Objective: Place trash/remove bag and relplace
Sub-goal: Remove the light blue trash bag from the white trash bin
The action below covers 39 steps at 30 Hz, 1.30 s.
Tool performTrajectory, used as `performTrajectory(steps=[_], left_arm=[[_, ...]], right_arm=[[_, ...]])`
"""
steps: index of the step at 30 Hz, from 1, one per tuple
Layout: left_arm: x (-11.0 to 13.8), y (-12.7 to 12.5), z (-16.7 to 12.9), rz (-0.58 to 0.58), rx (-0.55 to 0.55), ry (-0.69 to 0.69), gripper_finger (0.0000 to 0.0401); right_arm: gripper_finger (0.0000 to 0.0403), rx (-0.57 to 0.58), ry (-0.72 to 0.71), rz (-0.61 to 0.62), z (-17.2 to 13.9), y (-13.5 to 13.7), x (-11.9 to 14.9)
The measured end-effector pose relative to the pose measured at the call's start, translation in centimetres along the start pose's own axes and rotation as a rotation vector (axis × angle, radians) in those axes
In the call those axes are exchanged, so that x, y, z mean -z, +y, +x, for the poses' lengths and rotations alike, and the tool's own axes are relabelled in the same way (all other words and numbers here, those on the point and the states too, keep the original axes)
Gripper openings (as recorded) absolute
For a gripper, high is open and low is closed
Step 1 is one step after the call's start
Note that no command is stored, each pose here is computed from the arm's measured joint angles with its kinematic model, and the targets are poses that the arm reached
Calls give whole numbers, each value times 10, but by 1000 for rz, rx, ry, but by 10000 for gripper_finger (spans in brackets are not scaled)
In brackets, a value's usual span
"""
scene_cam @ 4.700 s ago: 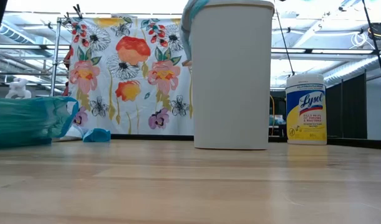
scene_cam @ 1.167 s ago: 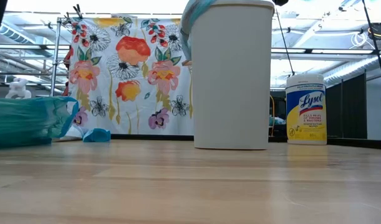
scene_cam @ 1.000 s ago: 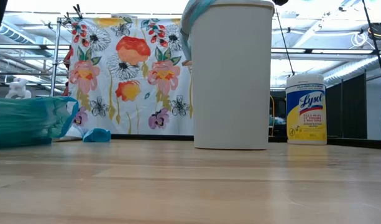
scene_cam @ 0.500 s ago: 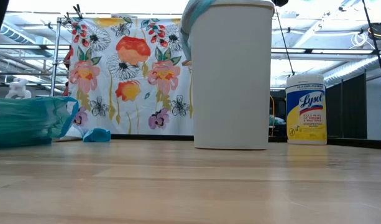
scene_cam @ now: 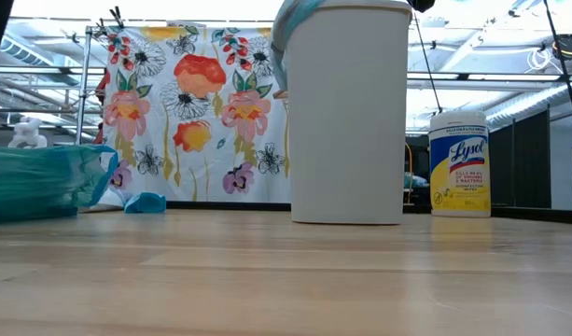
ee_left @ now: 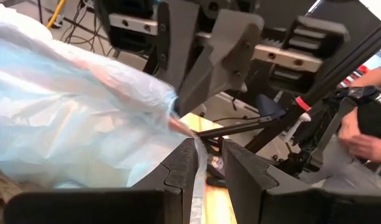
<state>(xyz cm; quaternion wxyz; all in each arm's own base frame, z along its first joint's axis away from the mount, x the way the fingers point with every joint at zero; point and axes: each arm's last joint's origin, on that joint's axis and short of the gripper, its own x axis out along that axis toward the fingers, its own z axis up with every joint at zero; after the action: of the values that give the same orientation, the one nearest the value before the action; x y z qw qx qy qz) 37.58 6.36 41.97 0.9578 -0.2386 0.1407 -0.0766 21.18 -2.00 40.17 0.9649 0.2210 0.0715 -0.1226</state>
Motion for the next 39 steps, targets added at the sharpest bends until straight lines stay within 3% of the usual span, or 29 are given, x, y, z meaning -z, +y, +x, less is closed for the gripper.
performTrajectory(steps=[3, 7, 10, 29, 39], left_arm=[[-1, 3, -1, -5, -9, 2, 76], [-2, 7, -3, -11, -23, 0, 18], [-3, 11, -4, -14, -31, -5, 6], [-16, 11, -28, -4, -37, -54, 1], [-14, -1, -25, 11, 77, -19, 27]], right_arm=[[0, 0, 0, 0, 0, 0, 0], [0, -1, 1, -1, 0, 0, 0], [0, -1, 1, -2, 0, 0, 0], [0, 24, 107, 10, -2, 0, 12], [0, -27, -22, -15, -1, 5, -1]])
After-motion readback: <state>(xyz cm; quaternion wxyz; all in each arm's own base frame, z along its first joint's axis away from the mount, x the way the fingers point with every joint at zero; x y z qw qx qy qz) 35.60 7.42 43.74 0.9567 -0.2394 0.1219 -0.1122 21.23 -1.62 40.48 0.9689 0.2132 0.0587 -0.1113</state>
